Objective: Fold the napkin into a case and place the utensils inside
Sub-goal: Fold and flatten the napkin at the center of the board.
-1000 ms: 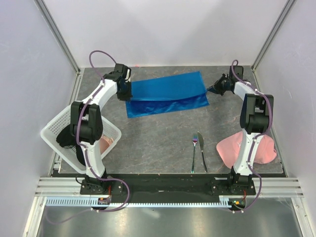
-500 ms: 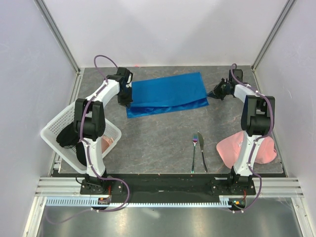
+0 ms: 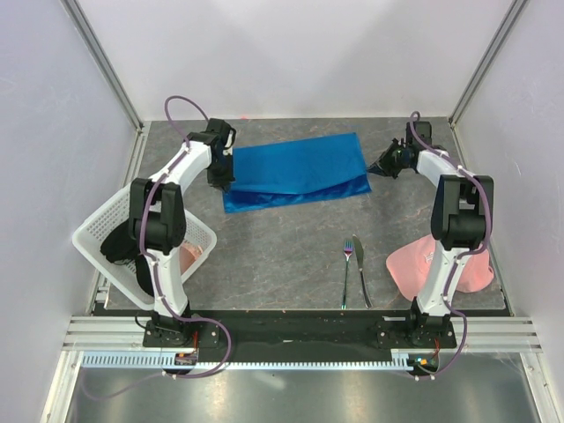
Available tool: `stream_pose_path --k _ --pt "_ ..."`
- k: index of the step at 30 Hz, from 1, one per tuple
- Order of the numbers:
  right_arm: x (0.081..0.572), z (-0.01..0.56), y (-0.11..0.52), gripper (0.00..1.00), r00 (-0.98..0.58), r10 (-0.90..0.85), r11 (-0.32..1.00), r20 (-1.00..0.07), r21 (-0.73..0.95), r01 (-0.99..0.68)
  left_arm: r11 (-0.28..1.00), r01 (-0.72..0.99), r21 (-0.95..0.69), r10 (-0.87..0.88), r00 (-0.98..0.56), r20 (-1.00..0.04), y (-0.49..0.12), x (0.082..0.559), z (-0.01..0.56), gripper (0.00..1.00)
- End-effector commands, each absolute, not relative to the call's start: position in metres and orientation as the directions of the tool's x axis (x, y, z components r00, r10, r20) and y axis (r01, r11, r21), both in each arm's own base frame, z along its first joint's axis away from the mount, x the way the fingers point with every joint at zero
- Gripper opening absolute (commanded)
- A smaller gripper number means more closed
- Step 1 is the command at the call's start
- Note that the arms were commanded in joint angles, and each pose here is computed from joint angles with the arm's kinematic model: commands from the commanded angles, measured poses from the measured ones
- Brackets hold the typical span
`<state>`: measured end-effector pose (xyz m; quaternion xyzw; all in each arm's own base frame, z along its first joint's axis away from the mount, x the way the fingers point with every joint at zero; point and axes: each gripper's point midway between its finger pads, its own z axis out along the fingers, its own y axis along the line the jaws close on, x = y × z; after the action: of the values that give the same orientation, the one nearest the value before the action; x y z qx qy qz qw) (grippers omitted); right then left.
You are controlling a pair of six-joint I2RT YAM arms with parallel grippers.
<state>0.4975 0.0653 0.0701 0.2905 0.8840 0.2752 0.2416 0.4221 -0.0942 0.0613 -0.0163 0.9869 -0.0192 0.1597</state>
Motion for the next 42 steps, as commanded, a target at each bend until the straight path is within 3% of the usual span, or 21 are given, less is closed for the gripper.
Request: stream_pose_path --k 1,24,26,27,28,30,31,34,36,40,42 --pt "0.499 0.113 0.058 0.00 -0.694 0.632 0.703 -0.344 0.631 0.327 0.998 -0.056 -0.030 -0.064 -0.911 -0.407 -0.085 0.423 0.103 0.02" --pt "0.486 0.053 0.065 0.00 -0.735 0.630 0.689 -0.249 0.616 0.382 0.999 -0.036 -0.036 -0.045 -0.962 -0.271 -0.089 0.401 0.049 0.02" --pt "0.480 0.051 0.064 0.00 -0.736 0.630 0.693 -0.248 0.608 0.388 0.998 -0.034 -0.047 -0.046 -0.957 -0.286 -0.091 0.400 0.054 0.06" --pt "0.479 0.051 0.064 0.04 -0.739 0.627 0.695 -0.247 0.606 0.386 0.998 -0.030 -0.052 -0.044 -0.958 -0.282 -0.091 0.398 0.054 0.09" --pt "0.479 0.050 0.064 0.16 -0.742 0.621 0.700 -0.251 0.604 0.382 0.998 -0.028 -0.055 -0.042 -0.958 -0.282 -0.092 0.398 0.055 0.20" --pt "0.483 0.059 0.062 0.27 -0.743 0.618 0.703 -0.257 0.603 0.376 0.997 -0.023 -0.071 -0.044 -0.953 -0.301 -0.094 0.397 0.067 0.33" --pt "0.486 0.067 0.061 0.37 -0.747 0.603 0.717 -0.278 0.599 0.356 0.995 -0.018 -0.097 -0.047 -0.949 -0.311 -0.098 0.398 0.073 0.41" --pt "0.494 0.091 0.056 0.51 -0.740 0.586 0.746 -0.330 0.577 0.333 0.988 -0.030 -0.153 -0.085 -0.927 -0.364 -0.105 0.399 0.102 0.52" --pt "0.498 0.099 0.056 0.55 -0.745 0.557 0.776 -0.366 0.550 0.309 0.980 -0.046 -0.193 -0.118 -0.917 -0.381 -0.111 0.403 0.112 0.51" --pt "0.507 0.091 0.077 0.57 -0.772 0.531 0.779 -0.349 0.559 0.283 0.962 -0.067 -0.263 -0.152 -0.935 -0.319 -0.127 0.412 0.101 0.31" --pt "0.514 0.094 0.099 0.56 -0.782 0.510 0.783 -0.358 0.570 0.250 0.954 -0.075 -0.291 -0.168 -0.936 -0.310 -0.134 0.421 0.102 0.26"
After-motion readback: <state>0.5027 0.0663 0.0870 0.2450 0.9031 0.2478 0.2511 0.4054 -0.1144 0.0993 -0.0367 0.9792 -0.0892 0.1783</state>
